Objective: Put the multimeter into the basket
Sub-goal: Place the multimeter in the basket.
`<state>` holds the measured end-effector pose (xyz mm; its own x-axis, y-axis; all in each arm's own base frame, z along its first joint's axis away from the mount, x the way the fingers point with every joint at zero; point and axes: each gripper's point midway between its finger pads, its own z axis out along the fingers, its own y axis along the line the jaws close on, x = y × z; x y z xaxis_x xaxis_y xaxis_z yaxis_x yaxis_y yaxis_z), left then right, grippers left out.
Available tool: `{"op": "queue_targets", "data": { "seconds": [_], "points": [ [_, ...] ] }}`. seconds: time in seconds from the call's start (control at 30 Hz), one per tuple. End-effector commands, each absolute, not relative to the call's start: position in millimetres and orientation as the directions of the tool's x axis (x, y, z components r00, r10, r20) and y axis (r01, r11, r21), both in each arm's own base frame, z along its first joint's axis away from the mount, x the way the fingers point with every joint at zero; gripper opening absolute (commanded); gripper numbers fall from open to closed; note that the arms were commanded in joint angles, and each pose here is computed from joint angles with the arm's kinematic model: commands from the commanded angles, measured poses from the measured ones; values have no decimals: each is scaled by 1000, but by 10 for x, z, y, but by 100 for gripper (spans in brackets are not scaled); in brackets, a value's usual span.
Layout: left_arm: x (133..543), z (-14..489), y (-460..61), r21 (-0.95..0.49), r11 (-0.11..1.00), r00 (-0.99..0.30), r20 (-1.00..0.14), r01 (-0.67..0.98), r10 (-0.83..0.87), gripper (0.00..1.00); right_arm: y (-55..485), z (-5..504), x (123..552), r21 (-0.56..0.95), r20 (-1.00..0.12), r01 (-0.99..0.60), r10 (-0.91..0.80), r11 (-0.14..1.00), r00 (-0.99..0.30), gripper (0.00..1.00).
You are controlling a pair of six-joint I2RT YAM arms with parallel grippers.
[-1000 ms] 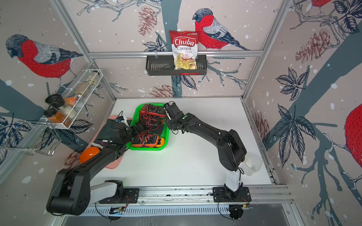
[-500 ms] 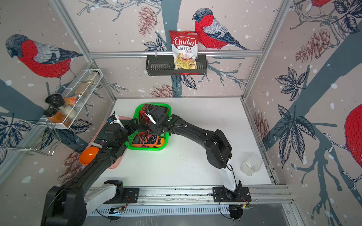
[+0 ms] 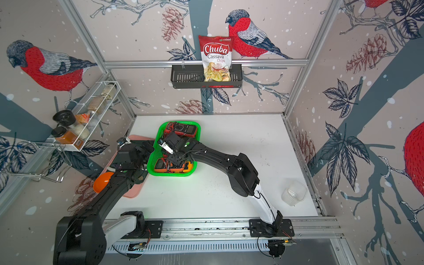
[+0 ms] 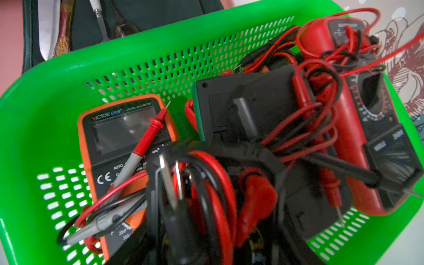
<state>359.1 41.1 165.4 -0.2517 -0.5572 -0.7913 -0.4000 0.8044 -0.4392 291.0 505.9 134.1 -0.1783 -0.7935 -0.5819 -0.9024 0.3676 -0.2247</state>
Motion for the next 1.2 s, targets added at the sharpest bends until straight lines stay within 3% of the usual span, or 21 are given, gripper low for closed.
{"op": "queue_targets", "data": {
  "seconds": [0.0,0.07,0.23,0.77,0.97,1.17],
  "points": [
    [3649,1703,426,-452,805,-236,-795,-385,-559,98,5108,1270,2821,-236,-554,-924,-823,300,-125,65],
    [3654,1676,431,-453,803,-242,-790,-388,-563,98,5123,1238,2794,-236,-544,-929,-831,285,-117,71],
    [3660,1674,430,-457,802,-242,-789,-384,-565,98,5146,1304,2774,-254,-556,-928,-826,273,-91,100],
    [3622,1889,443,-447,818,-213,-814,-362,-540,98,4844,2071,2691,-273,-692,-889,-717,366,-83,100],
    [3632,1840,567,-387,820,-223,-833,-421,-507,98,4252,2417,2893,-195,-803,-792,-558,578,-210,100],
    [3618,1753,822,-283,808,-241,-857,-517,-455,98,3015,2530,3396,-17,-872,-502,-258,865,-416,100]
  ]
}}
